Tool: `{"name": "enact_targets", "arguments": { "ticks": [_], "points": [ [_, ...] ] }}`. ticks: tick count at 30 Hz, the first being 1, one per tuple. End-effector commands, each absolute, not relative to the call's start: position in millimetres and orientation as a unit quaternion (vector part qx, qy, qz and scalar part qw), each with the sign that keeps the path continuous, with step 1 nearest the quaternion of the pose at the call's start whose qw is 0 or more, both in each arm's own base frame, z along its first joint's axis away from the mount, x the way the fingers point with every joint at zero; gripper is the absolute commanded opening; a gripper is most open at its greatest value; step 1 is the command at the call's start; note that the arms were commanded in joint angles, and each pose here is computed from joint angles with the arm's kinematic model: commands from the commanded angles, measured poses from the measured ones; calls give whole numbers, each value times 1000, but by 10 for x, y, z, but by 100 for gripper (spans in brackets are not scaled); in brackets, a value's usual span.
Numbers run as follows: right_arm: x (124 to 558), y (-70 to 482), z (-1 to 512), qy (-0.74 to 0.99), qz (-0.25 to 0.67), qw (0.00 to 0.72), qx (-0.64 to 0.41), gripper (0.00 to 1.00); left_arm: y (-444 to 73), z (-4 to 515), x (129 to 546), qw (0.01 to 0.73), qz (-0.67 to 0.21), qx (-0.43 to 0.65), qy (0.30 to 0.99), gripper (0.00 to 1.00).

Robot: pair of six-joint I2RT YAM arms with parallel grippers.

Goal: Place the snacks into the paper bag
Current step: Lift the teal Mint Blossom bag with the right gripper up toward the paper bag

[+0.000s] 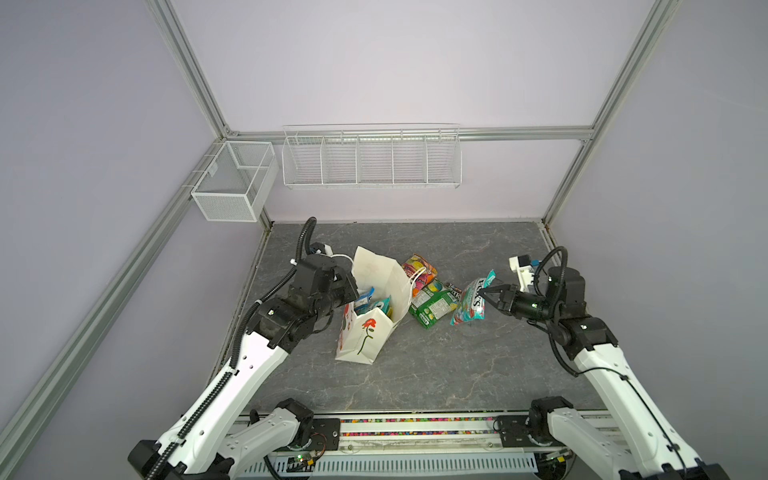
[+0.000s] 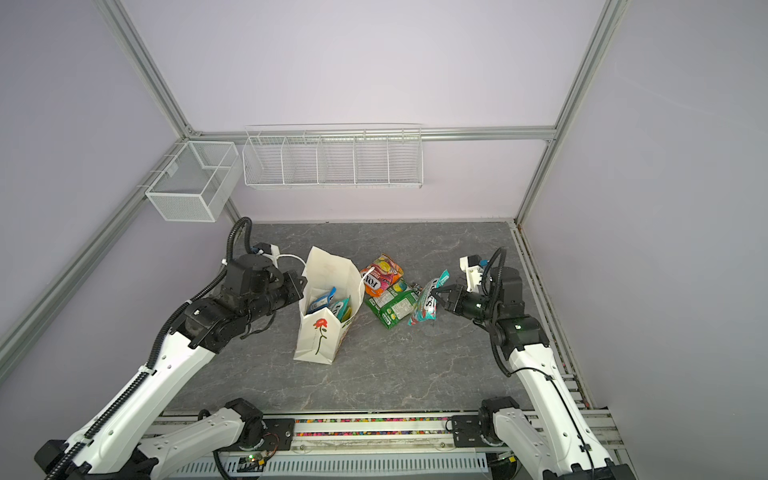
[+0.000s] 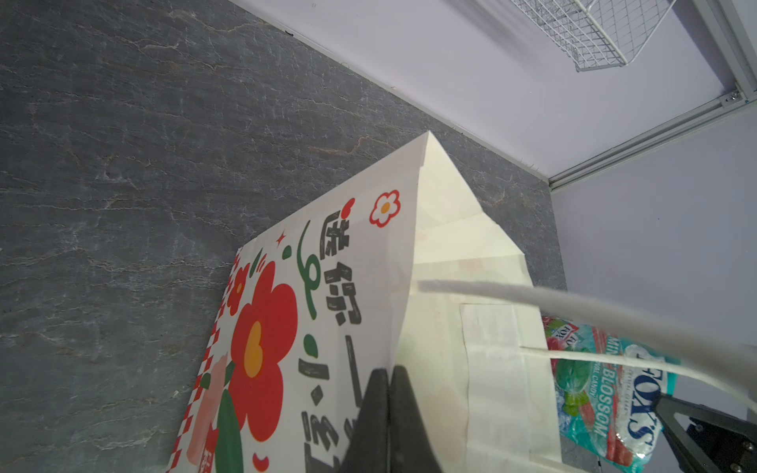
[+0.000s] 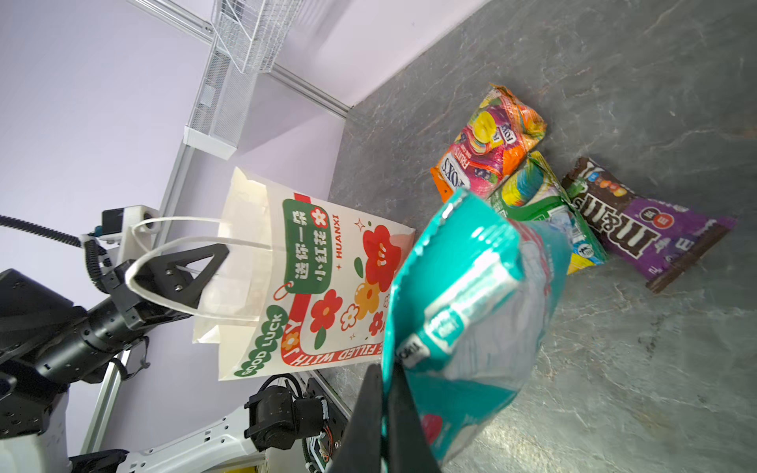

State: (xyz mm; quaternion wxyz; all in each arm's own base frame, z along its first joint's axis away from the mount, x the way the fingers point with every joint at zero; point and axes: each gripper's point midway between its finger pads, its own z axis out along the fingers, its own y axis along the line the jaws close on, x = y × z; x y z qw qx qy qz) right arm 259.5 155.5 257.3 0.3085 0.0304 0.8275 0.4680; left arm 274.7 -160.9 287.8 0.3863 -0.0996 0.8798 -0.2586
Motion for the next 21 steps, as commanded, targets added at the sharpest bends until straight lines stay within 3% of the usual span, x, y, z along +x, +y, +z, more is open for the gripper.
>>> {"name": "enact_targets", "arguments": {
  "ticks": [1, 21],
  "points": [
    [2519, 1620, 2892, 807, 489, 330, 4, 6, -1636, 2955, 2754, 397, -270, -97, 871, 0],
    [2384, 1849, 3662, 767, 519, 374, -54, 6, -1620, 2964, 2736, 399, -271, -98, 871, 0]
  ]
}}
